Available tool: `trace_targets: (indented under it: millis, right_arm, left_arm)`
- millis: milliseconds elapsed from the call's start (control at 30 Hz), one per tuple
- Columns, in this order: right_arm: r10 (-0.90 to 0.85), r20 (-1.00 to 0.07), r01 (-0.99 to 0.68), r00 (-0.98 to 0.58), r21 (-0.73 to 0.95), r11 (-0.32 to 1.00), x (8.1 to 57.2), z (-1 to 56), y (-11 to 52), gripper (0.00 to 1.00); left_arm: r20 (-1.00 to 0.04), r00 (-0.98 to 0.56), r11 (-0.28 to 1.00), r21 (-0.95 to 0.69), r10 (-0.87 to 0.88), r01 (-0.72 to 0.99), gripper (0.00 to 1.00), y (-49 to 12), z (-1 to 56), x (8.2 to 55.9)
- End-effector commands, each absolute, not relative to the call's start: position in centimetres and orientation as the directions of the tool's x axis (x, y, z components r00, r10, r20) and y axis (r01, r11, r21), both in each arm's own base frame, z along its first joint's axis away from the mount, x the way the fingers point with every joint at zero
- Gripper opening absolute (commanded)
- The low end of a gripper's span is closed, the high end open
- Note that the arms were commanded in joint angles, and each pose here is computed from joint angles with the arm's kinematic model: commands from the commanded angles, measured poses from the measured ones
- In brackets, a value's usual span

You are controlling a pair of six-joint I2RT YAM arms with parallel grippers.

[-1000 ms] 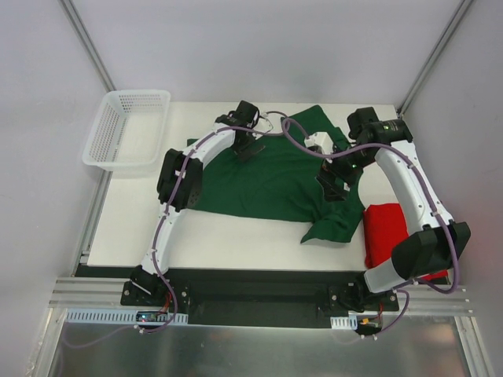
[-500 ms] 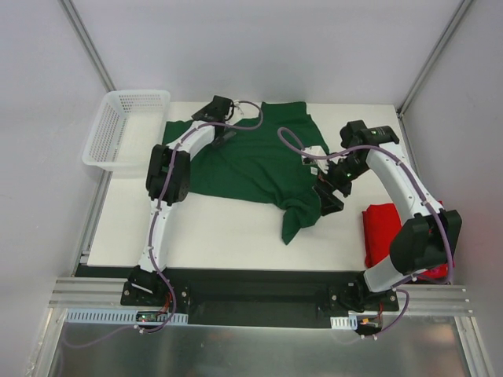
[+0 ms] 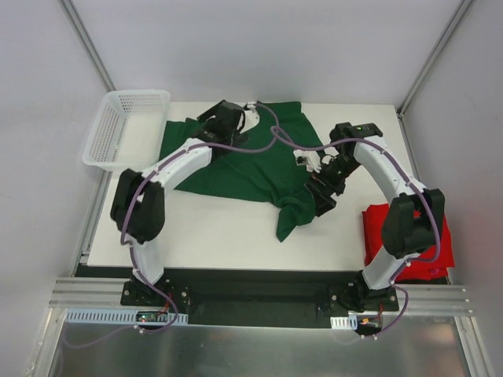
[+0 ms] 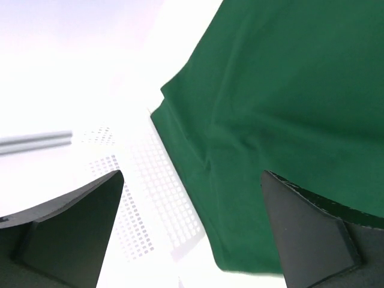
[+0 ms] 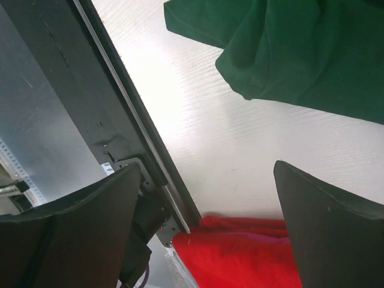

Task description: Fold and stack the t-shirts

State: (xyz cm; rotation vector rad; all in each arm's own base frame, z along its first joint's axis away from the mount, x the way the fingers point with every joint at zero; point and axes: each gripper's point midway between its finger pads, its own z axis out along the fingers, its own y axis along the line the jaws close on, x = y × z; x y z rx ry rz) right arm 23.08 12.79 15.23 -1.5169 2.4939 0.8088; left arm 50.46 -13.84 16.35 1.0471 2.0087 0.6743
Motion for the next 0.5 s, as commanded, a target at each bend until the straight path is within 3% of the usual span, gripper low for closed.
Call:
trace_targets:
  millis: [0, 100, 200, 233, 333, 467]
  right_arm:
    - [-0.848, -0.237, -0.826, -0.475, 0.454, 0.335, 21.7, 13.4, 13.4, 0.96]
    - [-0.903, -0.155, -0.854, -0.401, 0.42, 0.307, 21.7, 10.5, 13.5, 0.96]
    - [-0.938, -0.137, -0.927, -0.318, 0.254, 0.277, 23.1, 8.5, 14.5, 0.96]
    - [-0.953, -0.078, -0.943, -0.293, 0.189, 0.274, 23.0, 7.6, 13.5, 0.96]
    - [-0.971, -0.094, -0.975, -0.222, 0.007, 0.222, 23.6, 7.3, 15.0, 0.96]
    - [-0.949, -0.243, -0.951, -0.198, -0.185, 0.246, 25.7, 8.9, 17.1, 0.96]
  left_arm:
    - [-0.455, -0.327, 0.56, 0.702, 0.828, 0.44, 0.99, -15.9, 18.5, 45.6]
    - [-0.455, -0.376, 0.589, 0.668, 0.807, 0.455, 0.99, -14.4, 16.4, 43.0]
    - [-0.481, -0.451, 0.655, 0.624, 0.752, 0.426, 0.99, -11.9, 15.6, 41.7]
    - [-0.486, -0.471, 0.673, 0.606, 0.736, 0.424, 0.99, -11.2, 15.3, 41.3]
    - [-0.519, -0.552, 0.749, 0.553, 0.652, 0.364, 0.99, -6.9, 15.1, 40.6]
    - [-0.563, -0.636, 0.834, 0.485, 0.528, 0.263, 0.99, -0.9, 15.4, 40.0]
